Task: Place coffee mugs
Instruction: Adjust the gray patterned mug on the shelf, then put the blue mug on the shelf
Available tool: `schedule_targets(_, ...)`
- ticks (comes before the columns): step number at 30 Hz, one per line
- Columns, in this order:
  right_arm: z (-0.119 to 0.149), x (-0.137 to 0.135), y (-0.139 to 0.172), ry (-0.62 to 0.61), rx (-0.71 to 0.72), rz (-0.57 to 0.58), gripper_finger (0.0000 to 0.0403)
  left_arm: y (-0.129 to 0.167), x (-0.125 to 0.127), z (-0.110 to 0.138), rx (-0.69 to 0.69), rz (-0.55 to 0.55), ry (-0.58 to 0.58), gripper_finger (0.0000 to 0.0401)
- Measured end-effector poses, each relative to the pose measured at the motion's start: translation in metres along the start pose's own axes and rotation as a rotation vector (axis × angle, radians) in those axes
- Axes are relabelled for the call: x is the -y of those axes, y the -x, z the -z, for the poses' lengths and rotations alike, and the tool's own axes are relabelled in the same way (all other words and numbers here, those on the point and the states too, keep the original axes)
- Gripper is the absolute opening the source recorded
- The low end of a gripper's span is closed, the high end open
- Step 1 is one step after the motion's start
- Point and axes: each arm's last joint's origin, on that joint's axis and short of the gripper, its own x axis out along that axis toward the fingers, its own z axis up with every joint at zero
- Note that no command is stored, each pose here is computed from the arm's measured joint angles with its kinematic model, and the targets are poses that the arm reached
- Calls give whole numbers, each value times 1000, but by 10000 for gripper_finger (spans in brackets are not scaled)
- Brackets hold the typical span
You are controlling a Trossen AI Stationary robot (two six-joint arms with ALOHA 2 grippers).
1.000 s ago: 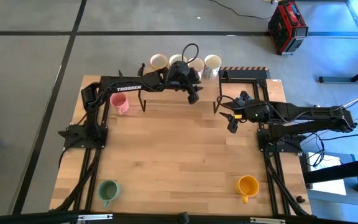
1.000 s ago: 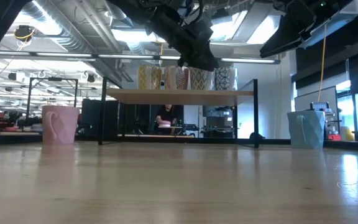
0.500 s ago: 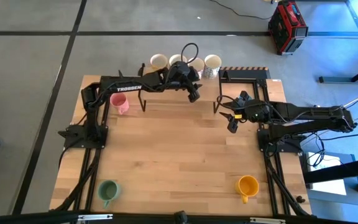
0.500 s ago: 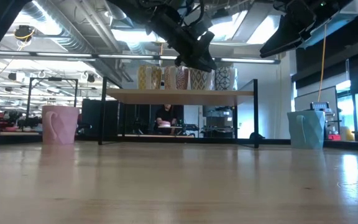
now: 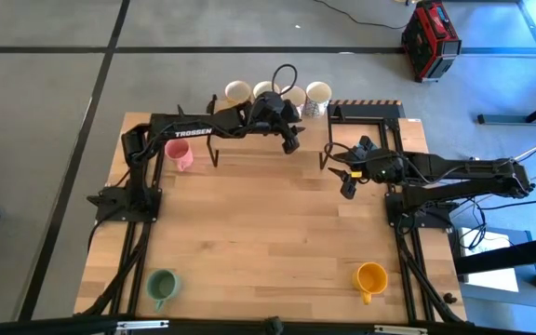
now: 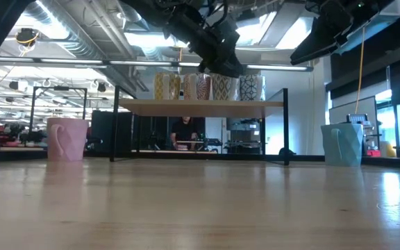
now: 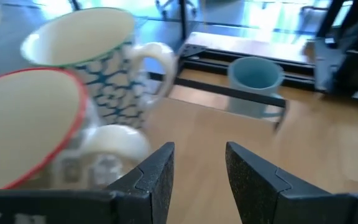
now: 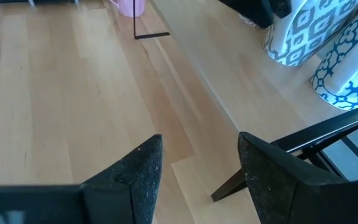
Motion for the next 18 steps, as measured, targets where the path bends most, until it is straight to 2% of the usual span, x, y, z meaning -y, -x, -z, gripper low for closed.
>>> schedule_targets(3,0,0,0,0,0,0,199,0,-2,0,-4,-57,0,139)
schedule_targets(10,0,0,0,0,0,0,199,0,-1,0,-5,-69,-2,139)
schedule_targets(14,0,0,0,0,-1,-8,199,1,4,1,-15,-119,-12,139)
schedule_targets(18,0,0,0,0,-1,-8,199,1,10,0,-14,-110,-18,139)
